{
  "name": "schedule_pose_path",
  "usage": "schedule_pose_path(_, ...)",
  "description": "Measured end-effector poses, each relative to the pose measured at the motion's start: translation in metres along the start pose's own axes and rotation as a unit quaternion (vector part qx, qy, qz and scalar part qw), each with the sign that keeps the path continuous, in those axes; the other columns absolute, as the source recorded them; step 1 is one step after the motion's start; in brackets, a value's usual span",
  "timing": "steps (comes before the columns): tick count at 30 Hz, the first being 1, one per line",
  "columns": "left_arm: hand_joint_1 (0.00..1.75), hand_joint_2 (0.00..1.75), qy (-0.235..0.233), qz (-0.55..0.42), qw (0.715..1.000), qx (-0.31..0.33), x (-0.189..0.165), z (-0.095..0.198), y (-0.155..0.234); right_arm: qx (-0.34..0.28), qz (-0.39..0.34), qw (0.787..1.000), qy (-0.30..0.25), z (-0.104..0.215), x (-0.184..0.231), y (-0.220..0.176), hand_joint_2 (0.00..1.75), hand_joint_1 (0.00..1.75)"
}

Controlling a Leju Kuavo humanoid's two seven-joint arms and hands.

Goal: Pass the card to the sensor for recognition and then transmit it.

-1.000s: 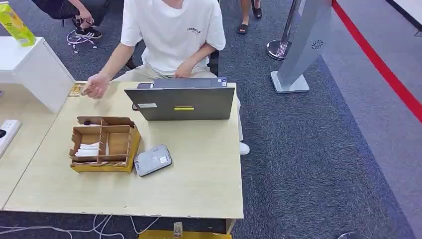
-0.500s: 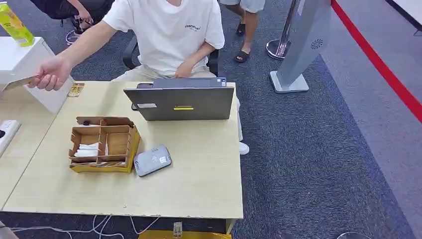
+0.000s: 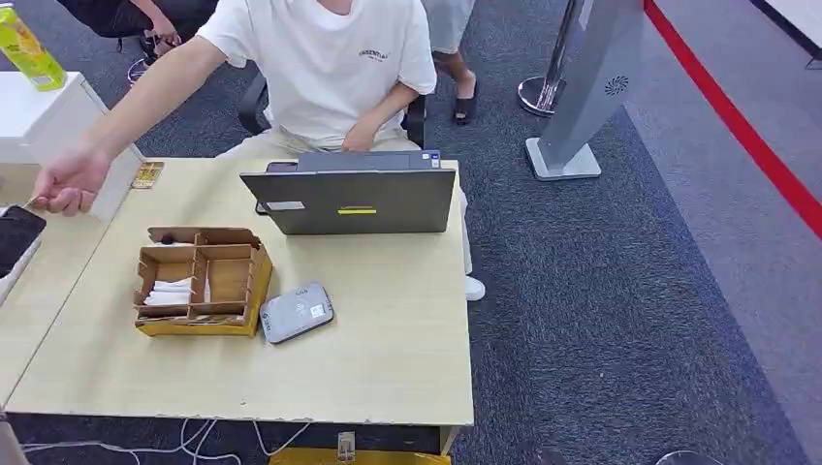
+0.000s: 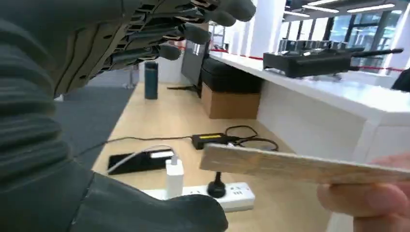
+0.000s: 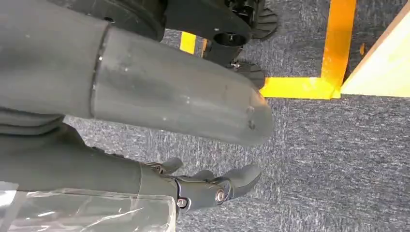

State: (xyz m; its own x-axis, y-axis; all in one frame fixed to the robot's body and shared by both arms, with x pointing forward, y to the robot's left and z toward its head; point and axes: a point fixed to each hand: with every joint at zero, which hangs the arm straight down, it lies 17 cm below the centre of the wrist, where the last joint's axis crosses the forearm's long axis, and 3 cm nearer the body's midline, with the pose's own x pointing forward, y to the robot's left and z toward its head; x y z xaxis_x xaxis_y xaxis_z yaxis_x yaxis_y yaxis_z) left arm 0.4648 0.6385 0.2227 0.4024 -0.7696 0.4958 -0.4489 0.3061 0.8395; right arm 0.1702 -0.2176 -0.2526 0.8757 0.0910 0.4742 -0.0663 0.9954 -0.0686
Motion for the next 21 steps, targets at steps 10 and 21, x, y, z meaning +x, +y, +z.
schedule_pose_path(10, 1.75, 1.75, 0.021, -0.18, 0.983, -0.014, -0.015, -0.009, -0.019, 0.009, 0.009, 1.0, 0.005, 0.0, 0.001, 0.005, 0.0, 0.0)
schedule_pose_path(21, 1.75, 1.75, -0.005, -0.273, 0.961, -0.031, 0.001, -0.006, -0.044, 0.008, 0.009, 1.0, 0.013, 0.0, -0.003, 0.005, 0.0, 0.0)
